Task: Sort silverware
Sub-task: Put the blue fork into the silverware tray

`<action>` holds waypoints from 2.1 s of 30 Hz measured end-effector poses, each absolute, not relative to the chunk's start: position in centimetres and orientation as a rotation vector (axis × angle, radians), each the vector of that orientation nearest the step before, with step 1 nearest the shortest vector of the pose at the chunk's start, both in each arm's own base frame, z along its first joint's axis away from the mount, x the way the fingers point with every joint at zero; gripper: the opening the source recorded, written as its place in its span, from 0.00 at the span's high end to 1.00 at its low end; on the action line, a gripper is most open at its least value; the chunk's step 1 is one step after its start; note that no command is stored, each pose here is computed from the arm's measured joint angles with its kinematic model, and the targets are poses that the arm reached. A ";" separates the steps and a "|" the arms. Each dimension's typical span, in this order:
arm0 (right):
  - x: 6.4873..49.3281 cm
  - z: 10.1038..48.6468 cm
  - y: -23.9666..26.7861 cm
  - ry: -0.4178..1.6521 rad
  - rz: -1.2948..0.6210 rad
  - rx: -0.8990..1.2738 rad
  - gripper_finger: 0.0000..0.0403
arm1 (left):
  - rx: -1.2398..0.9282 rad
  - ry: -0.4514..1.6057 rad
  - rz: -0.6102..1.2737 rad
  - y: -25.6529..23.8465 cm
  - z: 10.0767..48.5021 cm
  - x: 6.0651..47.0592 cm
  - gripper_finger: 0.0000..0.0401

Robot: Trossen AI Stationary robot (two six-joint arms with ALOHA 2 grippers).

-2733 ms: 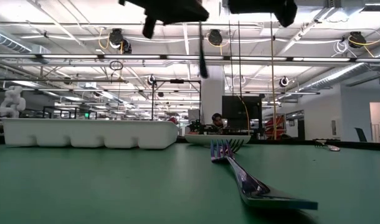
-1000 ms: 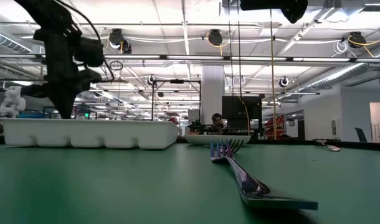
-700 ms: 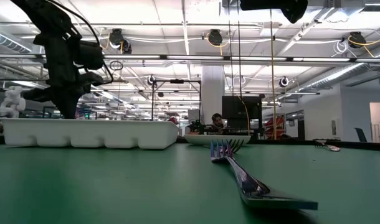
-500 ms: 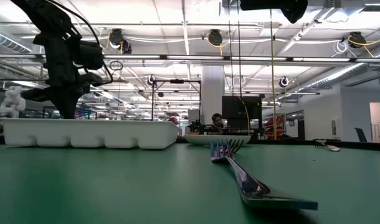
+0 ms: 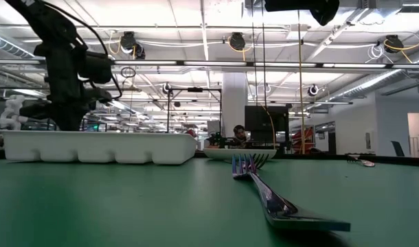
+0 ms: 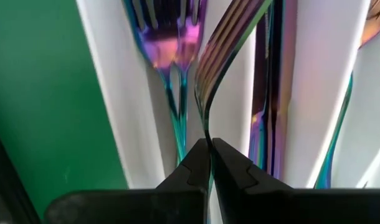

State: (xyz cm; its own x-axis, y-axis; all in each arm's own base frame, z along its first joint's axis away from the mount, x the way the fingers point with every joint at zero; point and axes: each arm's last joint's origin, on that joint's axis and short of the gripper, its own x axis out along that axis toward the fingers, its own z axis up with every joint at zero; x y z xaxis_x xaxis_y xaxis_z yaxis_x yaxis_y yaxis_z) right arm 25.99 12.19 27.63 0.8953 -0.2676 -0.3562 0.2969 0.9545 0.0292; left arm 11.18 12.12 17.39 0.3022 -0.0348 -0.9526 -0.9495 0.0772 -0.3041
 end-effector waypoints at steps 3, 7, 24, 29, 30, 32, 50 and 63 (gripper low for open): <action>26.0 27.6 12.2 0.357 -0.293 0.083 0.84 | -1.287 1.022 0.907 12.2 17.3 11.2 0.97; 26.0 27.6 12.2 0.357 -0.293 0.083 0.84 | -1.262 1.023 0.897 12.2 17.3 11.3 0.97; 26.0 27.6 12.2 0.357 -0.293 0.083 0.84 | -1.232 1.035 0.904 12.3 17.3 11.2 0.88; 26.0 27.6 12.2 0.358 -0.292 0.081 0.84 | -1.228 1.037 0.910 12.3 17.3 11.2 0.73; 26.0 27.6 12.2 0.358 -0.292 0.079 0.84 | -1.228 1.037 0.911 12.3 17.3 11.2 0.71; 26.0 27.6 12.2 0.358 -0.292 0.079 0.84 | -1.215 1.043 0.900 12.3 17.4 11.2 0.66; 26.0 27.6 12.2 0.363 -0.292 0.072 0.84 | -1.064 0.936 0.808 13.6 23.6 13.4 0.60; 25.8 27.3 12.1 0.391 -0.294 0.058 0.84 | -0.859 1.028 0.539 8.7 24.4 17.6 0.60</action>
State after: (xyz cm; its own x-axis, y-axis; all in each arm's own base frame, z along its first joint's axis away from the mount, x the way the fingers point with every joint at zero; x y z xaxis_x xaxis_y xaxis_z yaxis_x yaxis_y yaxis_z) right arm 25.84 12.12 27.30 0.8829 -0.2708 -0.3837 0.2931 0.9561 -0.0004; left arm 17.56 8.69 24.38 0.4353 0.0002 -0.9003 -0.7403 0.5691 -0.3579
